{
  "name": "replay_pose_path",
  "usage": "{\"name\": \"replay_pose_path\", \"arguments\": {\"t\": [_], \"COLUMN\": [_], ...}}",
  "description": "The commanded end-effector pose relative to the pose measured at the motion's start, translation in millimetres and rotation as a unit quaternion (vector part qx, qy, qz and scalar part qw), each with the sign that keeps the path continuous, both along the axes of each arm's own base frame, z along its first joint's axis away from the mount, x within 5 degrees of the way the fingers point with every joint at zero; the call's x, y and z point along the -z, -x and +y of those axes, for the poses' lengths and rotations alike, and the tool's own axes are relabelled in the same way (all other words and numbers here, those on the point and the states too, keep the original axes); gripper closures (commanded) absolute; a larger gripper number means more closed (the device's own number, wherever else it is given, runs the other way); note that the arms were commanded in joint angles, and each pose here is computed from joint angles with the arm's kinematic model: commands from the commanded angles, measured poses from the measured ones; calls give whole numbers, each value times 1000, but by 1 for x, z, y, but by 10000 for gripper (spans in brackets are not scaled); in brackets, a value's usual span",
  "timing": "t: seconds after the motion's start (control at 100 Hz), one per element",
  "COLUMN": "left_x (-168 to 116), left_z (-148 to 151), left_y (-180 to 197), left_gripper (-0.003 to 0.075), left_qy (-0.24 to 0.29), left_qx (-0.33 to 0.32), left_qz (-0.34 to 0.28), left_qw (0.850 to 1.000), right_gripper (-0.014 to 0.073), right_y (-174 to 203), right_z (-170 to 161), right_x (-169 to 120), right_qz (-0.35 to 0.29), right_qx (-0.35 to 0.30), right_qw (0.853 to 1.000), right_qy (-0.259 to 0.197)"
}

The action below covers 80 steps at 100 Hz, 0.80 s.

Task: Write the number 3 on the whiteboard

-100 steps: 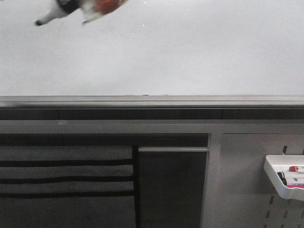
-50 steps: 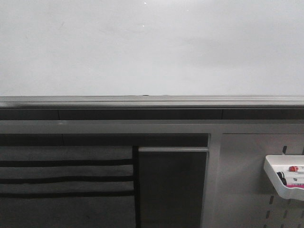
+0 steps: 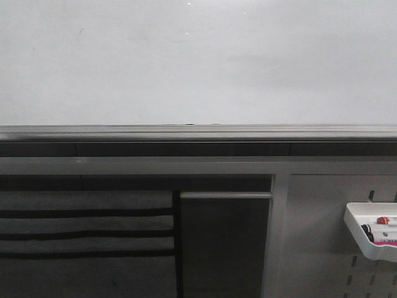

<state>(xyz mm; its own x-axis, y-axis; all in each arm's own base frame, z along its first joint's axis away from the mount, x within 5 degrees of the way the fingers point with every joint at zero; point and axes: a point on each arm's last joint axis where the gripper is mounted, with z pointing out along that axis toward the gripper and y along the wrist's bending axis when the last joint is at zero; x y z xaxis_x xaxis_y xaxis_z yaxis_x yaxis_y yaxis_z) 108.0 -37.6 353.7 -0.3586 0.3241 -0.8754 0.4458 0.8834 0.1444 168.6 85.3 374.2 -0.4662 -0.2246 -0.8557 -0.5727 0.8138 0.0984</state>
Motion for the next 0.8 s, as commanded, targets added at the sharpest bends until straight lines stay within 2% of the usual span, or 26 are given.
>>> {"name": "replay_pose_path", "arguments": {"t": [0.0, 0.15, 0.26, 0.43, 0.79], "left_x": [-14, -14, -14, -14, -14], "left_z": [0, 0, 0, 0, 0], "left_y": [-2, -2, -2, -2, -2], "left_gripper": [561, 596, 618, 647, 659], "left_qy": [26, 26, 26, 26, 26], "left_qx": [-8, -8, -8, -8, -8], "left_qz": [-42, -42, -42, -42, -42], "left_qw": [999, 999, 999, 999, 999], "right_gripper": [659, 659, 659, 659, 659], "right_y": [-24, -65, -78, -108, -138], "right_z": [9, 32, 53, 62, 69], "right_x": [-29, -40, -31, -21, 7], "right_qz": [-8, 31, 6, -28, -15], "right_qx": [-6, -35, -52, -12, 7], "right_qw": [1000, 999, 998, 999, 999], "right_qy": [-10, 6, 45, 20, 28]}}
